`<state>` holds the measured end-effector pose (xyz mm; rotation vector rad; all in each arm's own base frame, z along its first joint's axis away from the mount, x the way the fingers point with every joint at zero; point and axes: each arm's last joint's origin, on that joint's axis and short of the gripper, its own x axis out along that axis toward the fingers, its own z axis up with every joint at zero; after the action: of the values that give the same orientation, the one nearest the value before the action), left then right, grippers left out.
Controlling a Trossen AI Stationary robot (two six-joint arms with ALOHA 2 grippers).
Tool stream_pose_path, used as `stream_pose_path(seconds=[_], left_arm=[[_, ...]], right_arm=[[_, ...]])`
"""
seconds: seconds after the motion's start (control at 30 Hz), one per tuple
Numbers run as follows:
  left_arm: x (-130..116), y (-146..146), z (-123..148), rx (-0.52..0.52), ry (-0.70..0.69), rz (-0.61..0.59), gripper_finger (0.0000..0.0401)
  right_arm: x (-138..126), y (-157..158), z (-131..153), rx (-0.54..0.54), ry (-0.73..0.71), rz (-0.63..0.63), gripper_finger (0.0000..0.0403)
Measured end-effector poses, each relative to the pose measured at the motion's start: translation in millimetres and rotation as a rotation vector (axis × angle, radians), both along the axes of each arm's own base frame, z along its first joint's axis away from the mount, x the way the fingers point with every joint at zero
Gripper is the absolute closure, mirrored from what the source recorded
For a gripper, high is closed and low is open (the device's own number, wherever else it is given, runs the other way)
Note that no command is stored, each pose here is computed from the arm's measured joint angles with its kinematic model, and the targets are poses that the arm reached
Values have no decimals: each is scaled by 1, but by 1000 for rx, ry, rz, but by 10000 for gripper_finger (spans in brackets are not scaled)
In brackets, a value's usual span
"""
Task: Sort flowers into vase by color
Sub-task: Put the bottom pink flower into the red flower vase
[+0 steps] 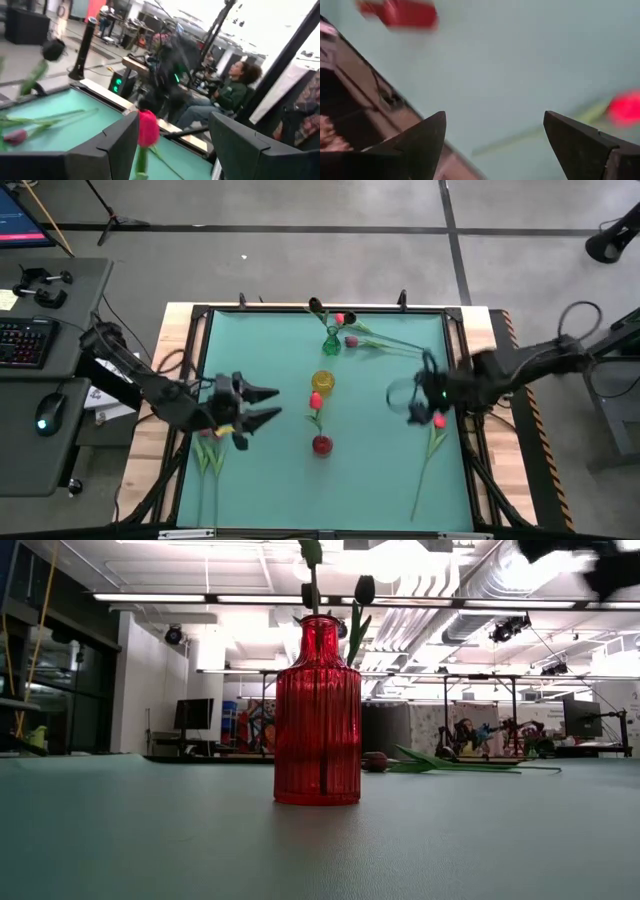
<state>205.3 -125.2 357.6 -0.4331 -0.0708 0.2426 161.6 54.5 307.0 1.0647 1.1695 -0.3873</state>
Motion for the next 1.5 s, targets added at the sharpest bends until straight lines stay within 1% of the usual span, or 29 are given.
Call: stream_pose_path(seconds=[0.1,0.17,0.3,0.33,0.4,0.5,0.63,0.77,0.9,0.97,1.07,1.17,1.23,1.3,1.37,1.4,1.43,1.5], left_arm=[[-5,4,4,13,-7,10,175],[-6,5,6,20,-10,10,175],[-6,5,6,44,-3,14,175],[-6,5,6,45,-2,14,175],[-6,5,6,45,-2,15,175],[-6,5,6,47,-1,14,175],[-6,5,5,50,4,15,175],[-6,5,5,54,10,15,175],[-6,5,5,56,11,15,175],[-6,5,5,55,11,18,175],[-6,6,5,55,11,29,175],[-7,6,5,54,10,36,175],[-7,6,5,51,7,36,175],[-7,6,5,51,6,36,175],[-7,6,6,47,1,28,175],[-7,6,7,44,-4,20,175],[-8,6,7,41,-9,13,175],[-8,6,9,33,-19,13,175]], right_arm=[[-9,29,-36,74,121,-88,78],[-19,41,-60,87,203,-198,78],[-39,47,-100,62,330,-446,78],[-42,48,-107,66,347,-480,78],[-45,48,-117,71,367,-512,78],[-48,44,-127,52,417,-543,78],[-44,43,-138,46,455,-568,78],[-41,46,-148,38,530,-572,78],[-34,50,-157,29,533,-587,80],[-30,51,-161,22,537,-596,91],[-25,53,-168,0,548,-608,125],[-23,54,-173,-23,543,-608,182],[-21,55,-172,-38,524,-598,234],[-20,55,-166,-68,496,-574,298],[-18,54,-156,-134,447,-535,366],[-17,53,-148,-155,406,-510,383],[-13,55,-138,-163,357,-495,388],[-8,55,-117,-196,248,-463,384]])
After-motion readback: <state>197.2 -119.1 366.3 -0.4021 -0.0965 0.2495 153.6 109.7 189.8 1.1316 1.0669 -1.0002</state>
